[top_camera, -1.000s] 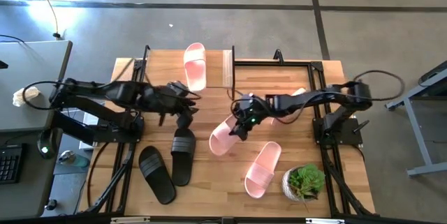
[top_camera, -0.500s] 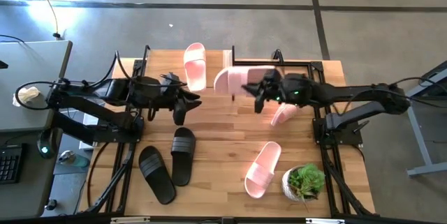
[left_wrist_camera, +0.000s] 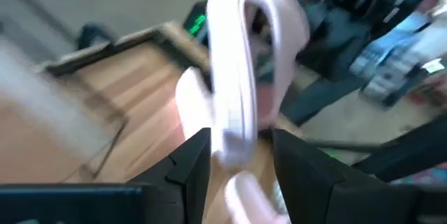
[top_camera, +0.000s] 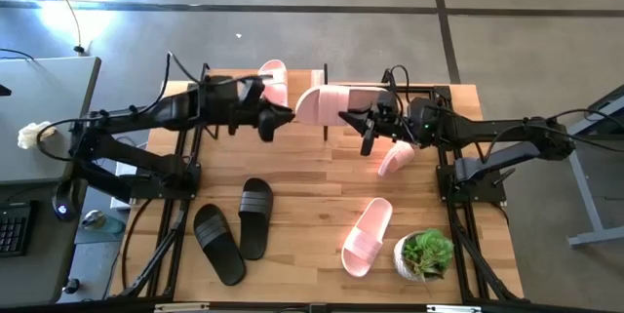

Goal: Pick and place slides into the shelf
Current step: Put the pink slide on the shelf

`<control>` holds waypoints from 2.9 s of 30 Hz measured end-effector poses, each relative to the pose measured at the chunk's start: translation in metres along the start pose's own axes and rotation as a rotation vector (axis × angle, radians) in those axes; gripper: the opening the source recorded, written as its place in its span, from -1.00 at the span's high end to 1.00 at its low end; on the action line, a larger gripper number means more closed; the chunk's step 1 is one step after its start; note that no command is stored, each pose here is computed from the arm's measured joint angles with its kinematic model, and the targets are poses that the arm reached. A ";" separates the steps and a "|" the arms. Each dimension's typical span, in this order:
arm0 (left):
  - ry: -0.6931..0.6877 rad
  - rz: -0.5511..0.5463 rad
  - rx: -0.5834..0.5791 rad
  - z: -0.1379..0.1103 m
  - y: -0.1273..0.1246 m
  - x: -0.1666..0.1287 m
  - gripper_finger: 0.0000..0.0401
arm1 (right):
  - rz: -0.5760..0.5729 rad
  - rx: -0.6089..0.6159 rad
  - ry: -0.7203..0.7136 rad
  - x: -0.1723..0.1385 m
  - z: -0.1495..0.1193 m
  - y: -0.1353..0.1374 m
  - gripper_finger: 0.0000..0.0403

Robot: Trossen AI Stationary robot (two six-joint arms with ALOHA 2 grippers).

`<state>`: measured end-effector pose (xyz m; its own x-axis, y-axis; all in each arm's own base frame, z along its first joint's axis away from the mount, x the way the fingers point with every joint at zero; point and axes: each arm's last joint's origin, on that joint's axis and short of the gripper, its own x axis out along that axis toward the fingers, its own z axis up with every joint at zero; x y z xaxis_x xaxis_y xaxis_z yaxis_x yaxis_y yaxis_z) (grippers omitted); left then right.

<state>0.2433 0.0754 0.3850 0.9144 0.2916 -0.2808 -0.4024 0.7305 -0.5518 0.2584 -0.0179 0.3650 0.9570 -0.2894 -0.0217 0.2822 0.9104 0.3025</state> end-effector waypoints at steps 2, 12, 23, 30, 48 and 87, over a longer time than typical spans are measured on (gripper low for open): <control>-0.003 -0.047 -0.008 0.004 0.001 0.003 0.30 | 0.003 0.001 -0.003 0.000 0.000 0.000 1.00; 0.038 -0.066 -0.041 0.004 0.011 0.023 0.30 | -0.013 -0.007 -0.007 0.000 0.000 0.000 1.00; 0.027 -0.019 -0.060 0.002 0.014 0.029 0.30 | -0.006 -0.006 -0.009 0.001 0.000 0.000 1.00; 0.007 0.000 -0.060 0.003 0.014 0.029 0.30 | 0.003 -0.007 -0.004 0.001 0.000 0.000 1.00; -0.041 0.058 -0.055 0.005 0.015 0.026 0.81 | 0.043 -0.088 0.057 0.000 -0.004 0.000 0.92; 0.213 -0.293 -0.544 0.051 0.073 -0.028 0.90 | -0.212 -1.813 0.251 -0.087 0.013 0.014 0.05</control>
<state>0.1901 0.1524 0.3925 0.9834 -0.0416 -0.1767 -0.1537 0.3275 -0.9323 0.1783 0.0163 0.3836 0.8380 -0.5374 -0.0940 -0.0604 0.0799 -0.9950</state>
